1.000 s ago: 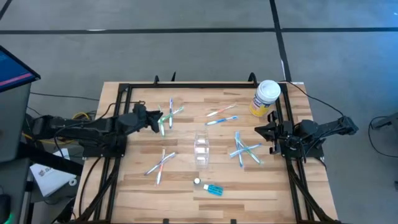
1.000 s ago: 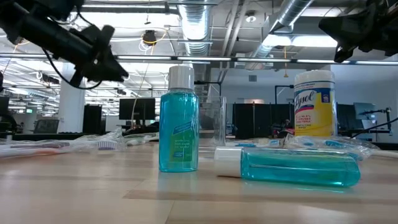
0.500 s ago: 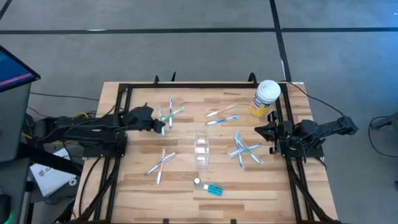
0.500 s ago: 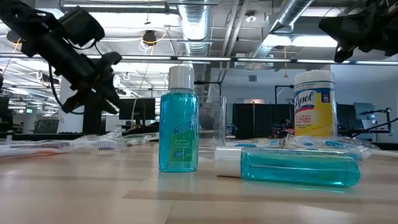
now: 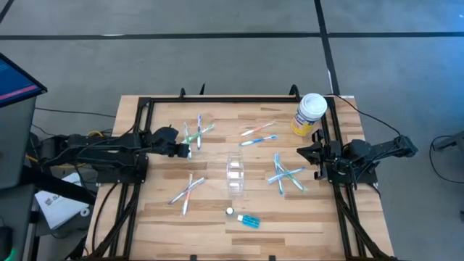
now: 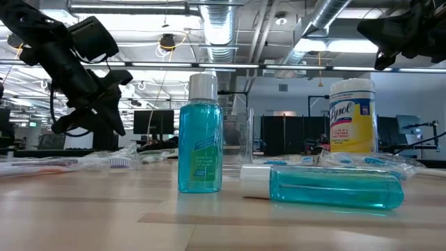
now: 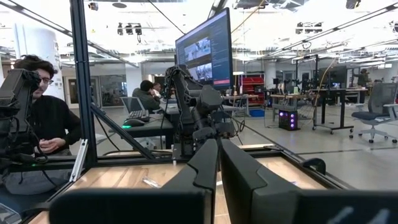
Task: Pick & Place toothbrushing station
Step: Put the top left green toothbrush into the transparent organizer
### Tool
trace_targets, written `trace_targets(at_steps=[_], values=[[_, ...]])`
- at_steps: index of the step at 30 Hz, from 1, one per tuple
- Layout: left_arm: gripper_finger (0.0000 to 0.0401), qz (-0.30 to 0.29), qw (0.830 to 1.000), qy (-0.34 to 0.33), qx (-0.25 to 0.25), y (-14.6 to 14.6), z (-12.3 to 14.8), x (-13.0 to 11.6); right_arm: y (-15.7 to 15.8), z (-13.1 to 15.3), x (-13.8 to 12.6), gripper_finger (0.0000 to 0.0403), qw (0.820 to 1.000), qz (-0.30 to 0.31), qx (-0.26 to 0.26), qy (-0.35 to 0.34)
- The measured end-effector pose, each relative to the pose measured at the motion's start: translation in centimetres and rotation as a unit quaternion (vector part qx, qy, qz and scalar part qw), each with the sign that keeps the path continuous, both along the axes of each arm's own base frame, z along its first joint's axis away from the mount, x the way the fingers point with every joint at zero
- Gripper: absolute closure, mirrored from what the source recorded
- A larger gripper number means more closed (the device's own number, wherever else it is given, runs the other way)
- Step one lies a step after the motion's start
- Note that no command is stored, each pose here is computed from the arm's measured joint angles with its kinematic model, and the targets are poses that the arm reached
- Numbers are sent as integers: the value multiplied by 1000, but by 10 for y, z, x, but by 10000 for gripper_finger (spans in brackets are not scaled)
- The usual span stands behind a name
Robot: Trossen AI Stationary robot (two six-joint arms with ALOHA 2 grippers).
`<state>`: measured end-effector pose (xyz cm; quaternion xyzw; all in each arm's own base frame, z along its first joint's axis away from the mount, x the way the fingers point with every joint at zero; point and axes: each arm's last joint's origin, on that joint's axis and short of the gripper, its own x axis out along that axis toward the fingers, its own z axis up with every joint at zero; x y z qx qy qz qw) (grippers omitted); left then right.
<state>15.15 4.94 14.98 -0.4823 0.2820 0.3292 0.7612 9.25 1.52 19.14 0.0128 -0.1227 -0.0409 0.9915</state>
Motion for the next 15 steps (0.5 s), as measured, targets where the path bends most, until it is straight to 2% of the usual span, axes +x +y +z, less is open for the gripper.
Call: trace_targets(at_steps=[6, 15], values=[[302, 2, 1000, 6, -4, 0, -2, 0, 0, 0, 0, 390, 1000, 0, 0, 0], [302, 6, 998, 57, -35, 1, -21, 8, 0, 0, 0, 390, 1000, 0, 0, 0]])
